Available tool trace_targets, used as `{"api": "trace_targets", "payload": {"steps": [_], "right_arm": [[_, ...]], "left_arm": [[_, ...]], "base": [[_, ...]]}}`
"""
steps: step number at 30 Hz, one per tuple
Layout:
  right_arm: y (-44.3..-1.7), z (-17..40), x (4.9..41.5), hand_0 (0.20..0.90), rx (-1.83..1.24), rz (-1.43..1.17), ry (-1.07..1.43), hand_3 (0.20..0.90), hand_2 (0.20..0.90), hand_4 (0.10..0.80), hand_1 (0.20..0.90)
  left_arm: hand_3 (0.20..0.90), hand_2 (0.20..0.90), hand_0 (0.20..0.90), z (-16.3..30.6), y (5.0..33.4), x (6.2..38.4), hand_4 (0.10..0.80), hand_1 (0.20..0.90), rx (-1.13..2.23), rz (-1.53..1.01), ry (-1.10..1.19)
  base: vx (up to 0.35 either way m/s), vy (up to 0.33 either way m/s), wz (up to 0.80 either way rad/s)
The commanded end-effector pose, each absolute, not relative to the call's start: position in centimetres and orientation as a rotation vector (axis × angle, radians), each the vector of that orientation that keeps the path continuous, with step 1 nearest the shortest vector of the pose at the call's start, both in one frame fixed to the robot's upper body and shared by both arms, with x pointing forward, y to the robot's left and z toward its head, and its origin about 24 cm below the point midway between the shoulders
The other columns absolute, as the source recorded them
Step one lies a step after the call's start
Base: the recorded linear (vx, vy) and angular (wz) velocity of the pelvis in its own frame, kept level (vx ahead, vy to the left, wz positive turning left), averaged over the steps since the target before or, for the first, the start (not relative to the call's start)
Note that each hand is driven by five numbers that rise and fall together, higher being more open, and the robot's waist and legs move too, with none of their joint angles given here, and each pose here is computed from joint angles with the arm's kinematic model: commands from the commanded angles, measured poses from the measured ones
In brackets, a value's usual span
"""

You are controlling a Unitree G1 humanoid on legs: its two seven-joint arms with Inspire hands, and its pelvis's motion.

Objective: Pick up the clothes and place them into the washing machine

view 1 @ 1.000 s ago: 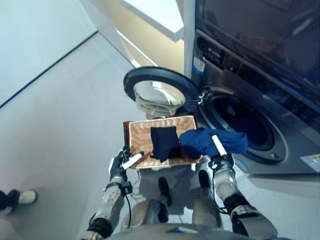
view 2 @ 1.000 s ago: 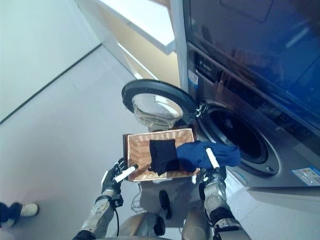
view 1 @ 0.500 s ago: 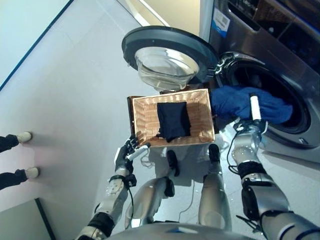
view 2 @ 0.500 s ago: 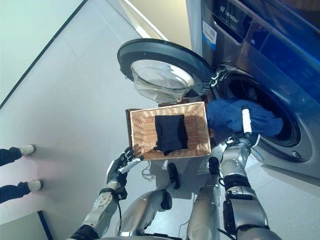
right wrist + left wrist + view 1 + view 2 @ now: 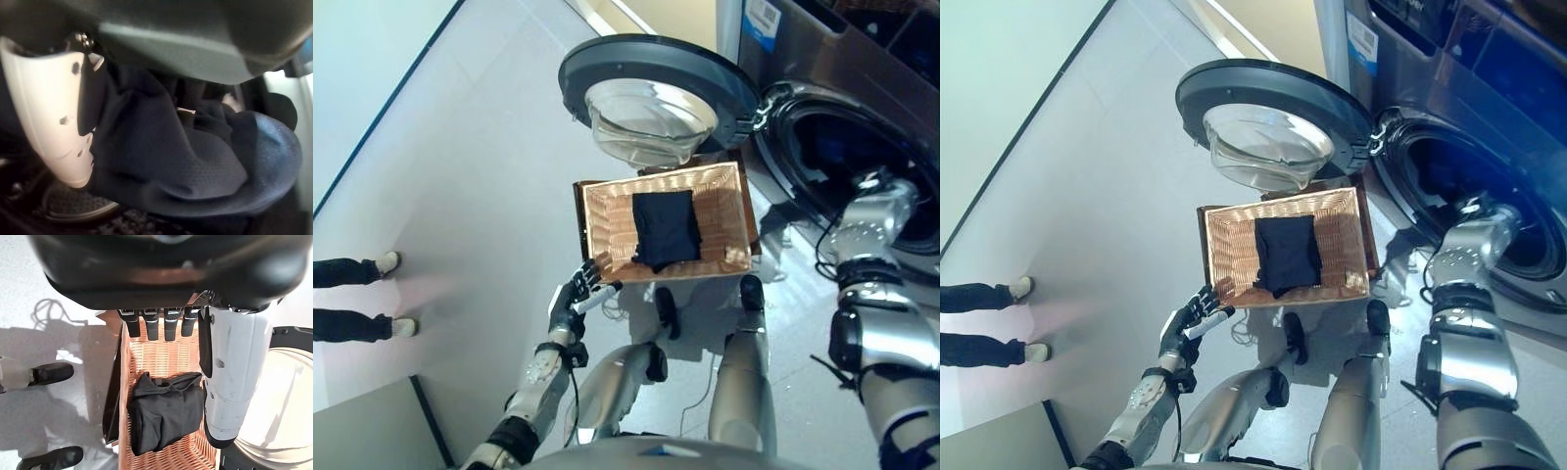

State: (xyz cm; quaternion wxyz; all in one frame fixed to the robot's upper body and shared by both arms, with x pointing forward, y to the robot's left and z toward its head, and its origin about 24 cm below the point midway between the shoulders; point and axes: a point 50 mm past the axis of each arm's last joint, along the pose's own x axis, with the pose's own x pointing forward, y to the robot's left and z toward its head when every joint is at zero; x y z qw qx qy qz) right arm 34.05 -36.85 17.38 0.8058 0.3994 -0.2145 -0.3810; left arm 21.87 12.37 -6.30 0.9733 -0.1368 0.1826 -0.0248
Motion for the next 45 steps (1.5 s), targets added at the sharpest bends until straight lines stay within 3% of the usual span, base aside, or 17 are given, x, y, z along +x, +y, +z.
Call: {"api": "trace_targets", "payload": {"steps": [1, 19, 21, 22, 23, 37, 45], "right_arm": [[-39.4, 24.9, 32.4, 0.2, 0.768, -0.785, -0.717, 0.2, 0.2, 0.3, 0.2], [-43.5, 30.6, 28.5, 0.2, 0.864, -0.934, -0.894, 0.2, 0.2, 0.3, 0.2], [-44.2, 31.7, 27.7, 0.225, 0.721, -1.019, -0.832, 0.225, 0.225, 0.318, 0.225], [-44.1, 31.9, 27.8, 0.496, 0.718, -1.021, -0.827, 0.496, 0.496, 0.512, 0.496], [-44.0, 32.1, 27.8, 0.9, 0.721, -1.031, -0.832, 0.9, 0.9, 0.8, 0.9], [-43.0, 32.3, 28.7, 0.9, 0.529, -1.115, -0.727, 0.9, 0.9, 0.8, 0.9], [-41.8, 32.0, 29.7, 0.9, -0.03, -1.282, -0.532, 0.9, 0.9, 0.8, 0.9]], "left_arm": [[0.9, 0.9, 0.9, -4.6, 12.4, 21.5, 0.8, 0.9, -0.311, -0.071, 0.25], [0.9, 0.9, 0.9, -3.5, 12.6, 22.0, 0.8, 0.9, -0.346, -0.07, 0.199], [0.9, 0.9, 0.9, -3.2, 12.7, 22.1, 0.8, 0.9, -0.331, -0.084, 0.188], [0.9, 0.9, 0.9, -3.1, 12.6, 22.2, 0.8, 0.9, -0.33, -0.085, 0.185], [0.9, 0.9, 0.9, -3.0, 12.6, 22.2, 0.8, 0.9, -0.323, -0.083, 0.182], [0.9, 0.9, 0.9, -2.8, 14.0, 22.6, 0.8, 0.9, -0.29, -0.012, 0.169], [0.9, 0.9, 0.9, -2.2, 15.3, 22.9, 0.8, 0.9, -0.261, 0.027, 0.14]], "base": [[0.0, 0.0, 0.0], [0.006, -0.003, 0.03], [0.003, -0.033, 0.01], [-0.035, -0.024, 0.04], [-0.007, -0.017, 0.05], [-0.005, -0.001, 0.03], [-0.009, 0.0, 0.0]]}}
